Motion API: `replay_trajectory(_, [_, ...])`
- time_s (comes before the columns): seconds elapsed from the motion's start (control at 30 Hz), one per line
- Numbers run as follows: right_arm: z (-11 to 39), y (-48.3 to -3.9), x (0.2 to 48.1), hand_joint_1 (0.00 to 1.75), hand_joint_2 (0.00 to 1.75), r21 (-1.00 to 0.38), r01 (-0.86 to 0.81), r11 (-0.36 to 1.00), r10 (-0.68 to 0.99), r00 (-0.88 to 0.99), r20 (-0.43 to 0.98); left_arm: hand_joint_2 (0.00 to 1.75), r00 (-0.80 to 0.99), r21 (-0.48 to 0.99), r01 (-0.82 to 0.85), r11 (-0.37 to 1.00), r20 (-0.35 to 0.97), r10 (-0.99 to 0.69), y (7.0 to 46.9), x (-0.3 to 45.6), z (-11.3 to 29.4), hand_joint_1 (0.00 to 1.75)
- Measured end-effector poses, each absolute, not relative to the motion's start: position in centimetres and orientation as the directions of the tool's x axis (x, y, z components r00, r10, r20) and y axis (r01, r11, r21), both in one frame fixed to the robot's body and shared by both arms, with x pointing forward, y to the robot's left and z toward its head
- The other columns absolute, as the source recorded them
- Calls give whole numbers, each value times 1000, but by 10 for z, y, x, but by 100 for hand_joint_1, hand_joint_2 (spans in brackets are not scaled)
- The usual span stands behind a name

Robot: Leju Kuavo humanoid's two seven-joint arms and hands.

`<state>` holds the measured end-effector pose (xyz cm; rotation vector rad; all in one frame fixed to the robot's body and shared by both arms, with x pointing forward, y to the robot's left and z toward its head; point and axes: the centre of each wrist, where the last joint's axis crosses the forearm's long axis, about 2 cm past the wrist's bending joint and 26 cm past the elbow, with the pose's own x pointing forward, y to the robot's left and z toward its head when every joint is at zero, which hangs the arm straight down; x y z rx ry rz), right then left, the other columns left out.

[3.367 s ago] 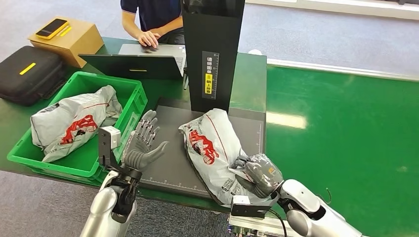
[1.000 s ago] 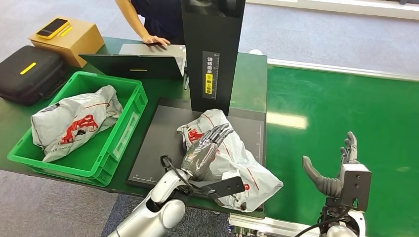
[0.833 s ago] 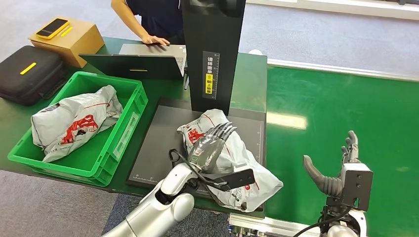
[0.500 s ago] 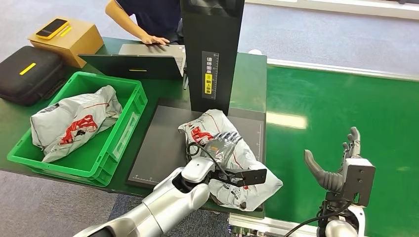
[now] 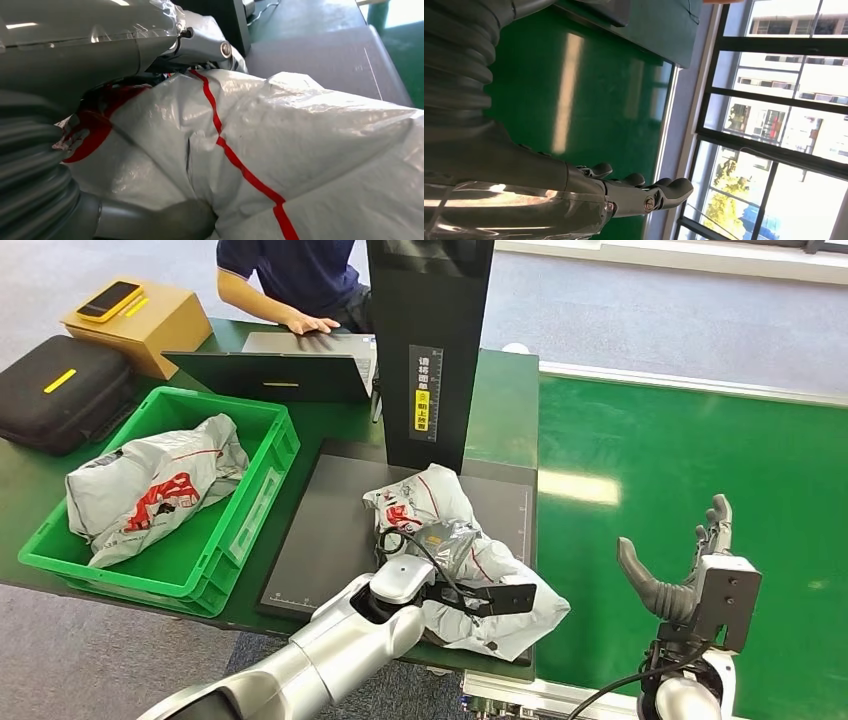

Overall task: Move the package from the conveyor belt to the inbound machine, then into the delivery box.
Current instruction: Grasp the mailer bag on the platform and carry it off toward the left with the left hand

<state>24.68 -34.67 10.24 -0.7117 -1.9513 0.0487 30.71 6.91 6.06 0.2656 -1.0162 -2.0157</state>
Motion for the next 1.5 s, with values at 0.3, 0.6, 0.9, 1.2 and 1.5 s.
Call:
replay_trajectory(0.3, [102,-346,253,0,175,-320,448,835,484,-320,815,175,-655,788,561,-254,235,-718,79,310,58,175])
replay_trajectory(0.6, [101,-346,254,0,175,-321,445,836,481,-315,818,175,-654,786,563,-256,234,-719,81,311,56,175])
replay_trajectory(0.9, [100,-346,255,0,175,-318,443,838,477,-314,821,175,-656,792,559,-247,240,-715,82,310,55,175])
replay_trajectory(1.2, [100,-346,254,0,175,-312,435,845,469,-321,823,175,-669,958,285,43,231,-706,106,315,52,175])
replay_trajectory(1.5, [98,-348,239,0,175,-300,446,843,459,-308,833,175,-488,814,-449,368,121,-864,201,354,131,175])
